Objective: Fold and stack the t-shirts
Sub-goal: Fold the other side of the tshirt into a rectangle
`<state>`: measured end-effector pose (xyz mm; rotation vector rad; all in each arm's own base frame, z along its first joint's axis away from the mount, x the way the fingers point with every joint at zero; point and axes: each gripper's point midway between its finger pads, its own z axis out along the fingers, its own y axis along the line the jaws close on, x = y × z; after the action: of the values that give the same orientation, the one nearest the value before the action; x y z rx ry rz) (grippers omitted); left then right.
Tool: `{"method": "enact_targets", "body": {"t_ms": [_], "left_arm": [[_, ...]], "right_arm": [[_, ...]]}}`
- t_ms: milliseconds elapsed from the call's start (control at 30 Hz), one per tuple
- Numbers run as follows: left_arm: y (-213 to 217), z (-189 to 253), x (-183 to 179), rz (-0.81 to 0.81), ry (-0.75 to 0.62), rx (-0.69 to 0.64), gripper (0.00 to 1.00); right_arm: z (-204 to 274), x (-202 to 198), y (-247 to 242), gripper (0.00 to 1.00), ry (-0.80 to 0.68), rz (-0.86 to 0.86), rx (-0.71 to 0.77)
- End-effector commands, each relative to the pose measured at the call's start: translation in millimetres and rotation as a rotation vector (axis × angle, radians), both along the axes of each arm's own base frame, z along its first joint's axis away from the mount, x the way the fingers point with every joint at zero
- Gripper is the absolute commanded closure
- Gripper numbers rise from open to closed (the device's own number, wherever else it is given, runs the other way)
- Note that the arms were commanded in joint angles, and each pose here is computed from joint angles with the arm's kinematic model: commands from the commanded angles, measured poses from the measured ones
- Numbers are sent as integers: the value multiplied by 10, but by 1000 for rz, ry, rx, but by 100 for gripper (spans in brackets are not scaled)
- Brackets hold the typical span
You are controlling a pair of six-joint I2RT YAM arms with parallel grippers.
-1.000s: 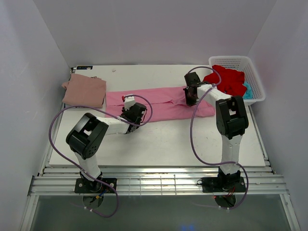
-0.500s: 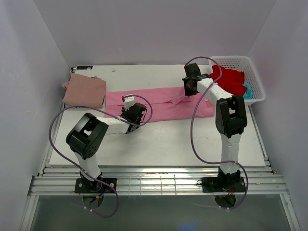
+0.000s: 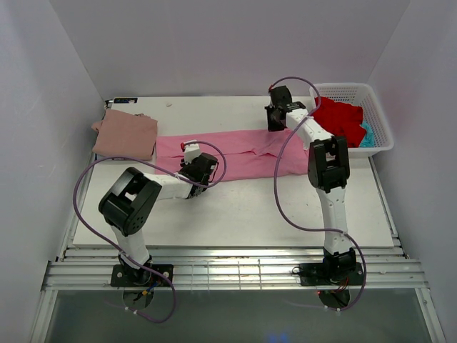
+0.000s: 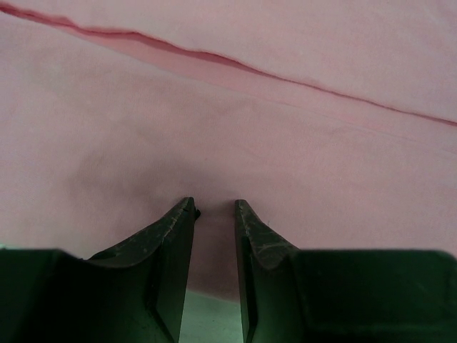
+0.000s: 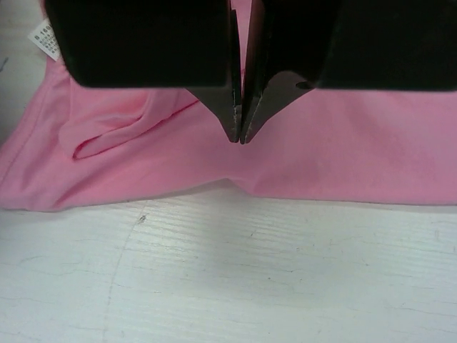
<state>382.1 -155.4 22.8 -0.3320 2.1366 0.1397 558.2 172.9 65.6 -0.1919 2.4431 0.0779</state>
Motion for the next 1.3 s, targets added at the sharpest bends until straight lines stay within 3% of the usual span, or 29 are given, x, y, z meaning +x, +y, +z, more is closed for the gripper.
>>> {"method": "enact_targets", "body": {"t_ms": [0,100,133,200,333,767,833,867,900,1000,1267], "left_arm": [[186,-354,-267,3,143,87,60],[183,-377,-272,2,147,87,59],[172,-383,-271,-2,150,83,59],[156,-391,-271,-4,151,74,48],[119,-395,-264,-8,154,55,39],[134,-256,-264,-7,128,51,36],[129,-246,-258,-6,125,48,36],[134,-252,-265,-6,127,50,36],[132,-253,-266,-7,128,49,36],[137,-268,-273,-6,131,50,36],[135,-298,-285,-5,138,47,36]], "right_arm": [[211,66,57,92,-23,5,42],[118,-174,-59,79,26,-13,12],[288,-230,-84,64,-1,-13,17],[290,-441,-174,54,18,-18,0],[172,-692,-265,52,59,-21,-18],[-362,-1058,-199,62,178,-3,37],[-399,-1061,-201,67,186,-3,34],[-403,-1056,-216,70,184,-8,27],[-382,-1041,-219,80,180,-10,24],[-291,-1008,-242,90,163,-16,12],[47,-820,-238,92,89,-11,1]]}}
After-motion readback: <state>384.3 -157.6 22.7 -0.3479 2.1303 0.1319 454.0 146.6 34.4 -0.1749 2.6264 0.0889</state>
